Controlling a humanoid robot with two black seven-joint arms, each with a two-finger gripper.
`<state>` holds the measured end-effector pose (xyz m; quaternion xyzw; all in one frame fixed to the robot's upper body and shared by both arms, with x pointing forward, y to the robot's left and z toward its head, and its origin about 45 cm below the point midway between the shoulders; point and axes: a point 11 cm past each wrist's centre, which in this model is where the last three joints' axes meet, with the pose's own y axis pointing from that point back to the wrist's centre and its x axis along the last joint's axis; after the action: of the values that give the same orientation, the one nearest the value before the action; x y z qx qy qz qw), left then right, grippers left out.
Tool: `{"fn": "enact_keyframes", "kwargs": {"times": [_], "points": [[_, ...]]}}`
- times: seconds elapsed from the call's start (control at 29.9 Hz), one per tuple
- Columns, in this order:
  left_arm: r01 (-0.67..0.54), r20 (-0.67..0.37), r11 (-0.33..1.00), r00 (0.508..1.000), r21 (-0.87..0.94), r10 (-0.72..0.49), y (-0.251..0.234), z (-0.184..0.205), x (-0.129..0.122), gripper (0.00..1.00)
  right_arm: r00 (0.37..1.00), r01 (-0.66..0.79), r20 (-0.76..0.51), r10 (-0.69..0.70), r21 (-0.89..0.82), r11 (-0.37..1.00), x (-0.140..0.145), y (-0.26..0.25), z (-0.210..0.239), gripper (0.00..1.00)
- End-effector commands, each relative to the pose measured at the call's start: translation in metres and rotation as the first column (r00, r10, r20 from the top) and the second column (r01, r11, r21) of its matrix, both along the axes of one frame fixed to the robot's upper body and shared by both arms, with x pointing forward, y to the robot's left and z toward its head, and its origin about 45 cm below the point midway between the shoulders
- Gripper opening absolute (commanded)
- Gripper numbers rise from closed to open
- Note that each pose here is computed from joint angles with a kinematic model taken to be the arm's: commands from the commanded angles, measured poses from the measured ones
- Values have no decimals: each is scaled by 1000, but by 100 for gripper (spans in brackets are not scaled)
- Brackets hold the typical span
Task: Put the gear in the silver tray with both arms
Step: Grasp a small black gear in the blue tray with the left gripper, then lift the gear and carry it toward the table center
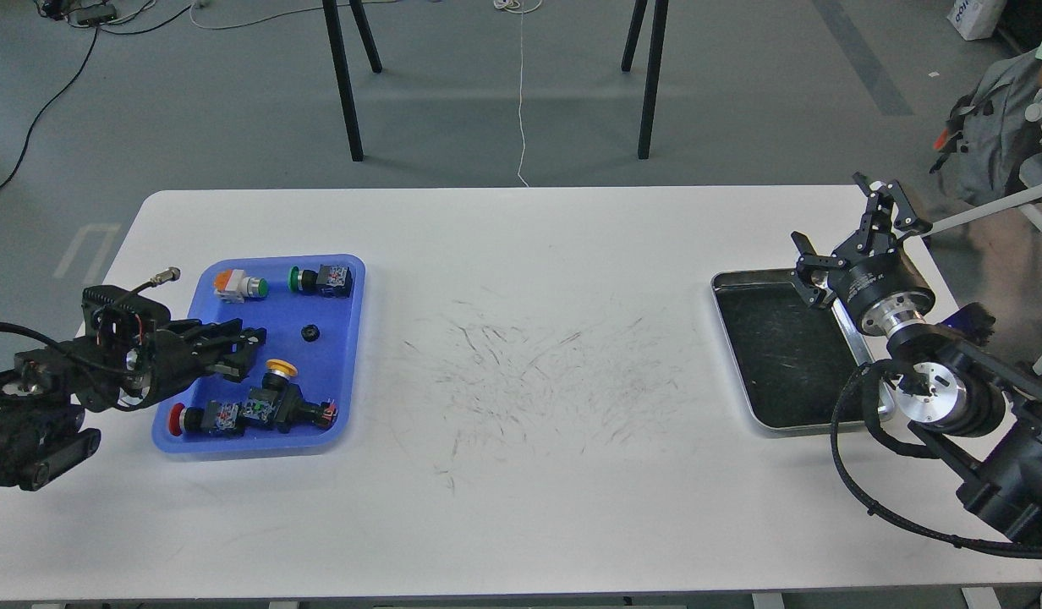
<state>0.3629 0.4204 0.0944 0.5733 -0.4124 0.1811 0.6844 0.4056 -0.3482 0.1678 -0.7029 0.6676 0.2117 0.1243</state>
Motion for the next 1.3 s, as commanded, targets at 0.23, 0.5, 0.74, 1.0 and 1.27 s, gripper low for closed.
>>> {"fn": "enact_keyframes", "kwargs": {"times": [0.23, 0.5, 0.74, 1.0, 1.27], "points": [[0, 22, 1000, 1000, -12, 1, -1, 2, 1, 23, 1000, -2, 0, 2, -13, 1000, 0, -1, -1, 100], [-19, 46, 999, 999, -30, 20, 3, 9, 3, 21, 1000, 0, -8, 0, -18, 1000, -2, -3, -4, 100], [-49, 89, 984, 994, -174, 66, -12, 29, 8, 21, 1000, -9, -11, 8, -24, 1000, -3, -2, -6, 100], [43, 175, 961, 984, -273, 6, -56, 69, 37, 21, 1000, -11, -9, 11, -27, 1000, -2, -1, -5, 100], [235, 265, 921, 952, -310, -153, -125, 122, 66, 21, 1000, -12, 1, 12, -30, 999, 2, -1, 1, 100]]}}
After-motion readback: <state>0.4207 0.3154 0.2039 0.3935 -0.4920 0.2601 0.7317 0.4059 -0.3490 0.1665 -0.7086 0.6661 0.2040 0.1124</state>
